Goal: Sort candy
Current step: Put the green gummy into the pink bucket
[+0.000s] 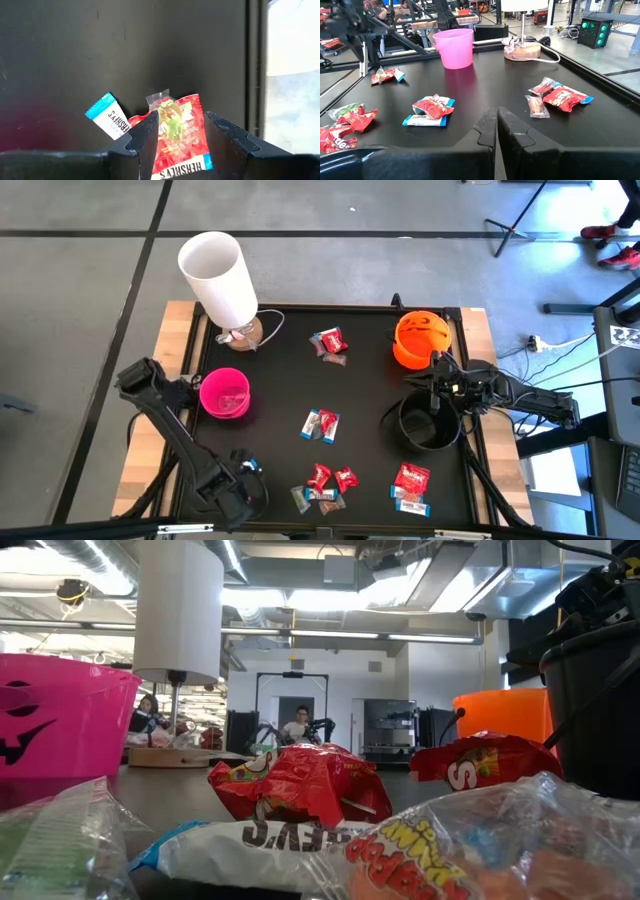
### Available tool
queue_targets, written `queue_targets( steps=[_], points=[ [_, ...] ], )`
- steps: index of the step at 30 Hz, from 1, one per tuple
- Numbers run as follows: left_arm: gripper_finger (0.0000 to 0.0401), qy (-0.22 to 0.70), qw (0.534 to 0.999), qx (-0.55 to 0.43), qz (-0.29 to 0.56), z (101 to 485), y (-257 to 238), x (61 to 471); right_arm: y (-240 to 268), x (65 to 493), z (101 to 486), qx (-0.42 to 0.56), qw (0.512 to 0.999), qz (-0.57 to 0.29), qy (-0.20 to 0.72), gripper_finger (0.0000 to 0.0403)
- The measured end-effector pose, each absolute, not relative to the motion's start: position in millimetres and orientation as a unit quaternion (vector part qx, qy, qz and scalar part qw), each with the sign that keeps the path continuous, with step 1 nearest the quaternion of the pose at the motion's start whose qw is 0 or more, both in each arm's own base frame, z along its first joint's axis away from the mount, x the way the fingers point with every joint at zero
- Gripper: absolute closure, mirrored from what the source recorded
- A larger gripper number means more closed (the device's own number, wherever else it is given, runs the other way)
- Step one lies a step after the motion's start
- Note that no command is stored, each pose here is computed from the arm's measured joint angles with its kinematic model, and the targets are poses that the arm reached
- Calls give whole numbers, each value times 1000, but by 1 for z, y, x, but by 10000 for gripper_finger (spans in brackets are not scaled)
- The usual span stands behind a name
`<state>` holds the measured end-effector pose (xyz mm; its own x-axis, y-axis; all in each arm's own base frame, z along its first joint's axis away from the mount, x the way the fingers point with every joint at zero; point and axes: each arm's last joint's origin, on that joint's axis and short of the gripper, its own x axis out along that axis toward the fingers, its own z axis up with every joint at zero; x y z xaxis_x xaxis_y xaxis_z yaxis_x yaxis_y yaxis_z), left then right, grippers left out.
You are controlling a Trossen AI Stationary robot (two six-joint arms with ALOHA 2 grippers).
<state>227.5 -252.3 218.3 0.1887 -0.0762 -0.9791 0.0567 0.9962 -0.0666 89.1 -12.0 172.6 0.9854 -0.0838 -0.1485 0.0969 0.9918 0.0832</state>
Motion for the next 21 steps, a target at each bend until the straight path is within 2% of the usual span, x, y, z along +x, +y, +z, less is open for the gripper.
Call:
queue_targets(
  steps=[8,21],
  points=[
    [252,670,741,20,-19,196,-254,229,-12,89,173,45,995,-45,72,386],
    [252,670,742,20,-8,185,-259,232,-12,89,173,45,995,-45,73,386]
  ],
)
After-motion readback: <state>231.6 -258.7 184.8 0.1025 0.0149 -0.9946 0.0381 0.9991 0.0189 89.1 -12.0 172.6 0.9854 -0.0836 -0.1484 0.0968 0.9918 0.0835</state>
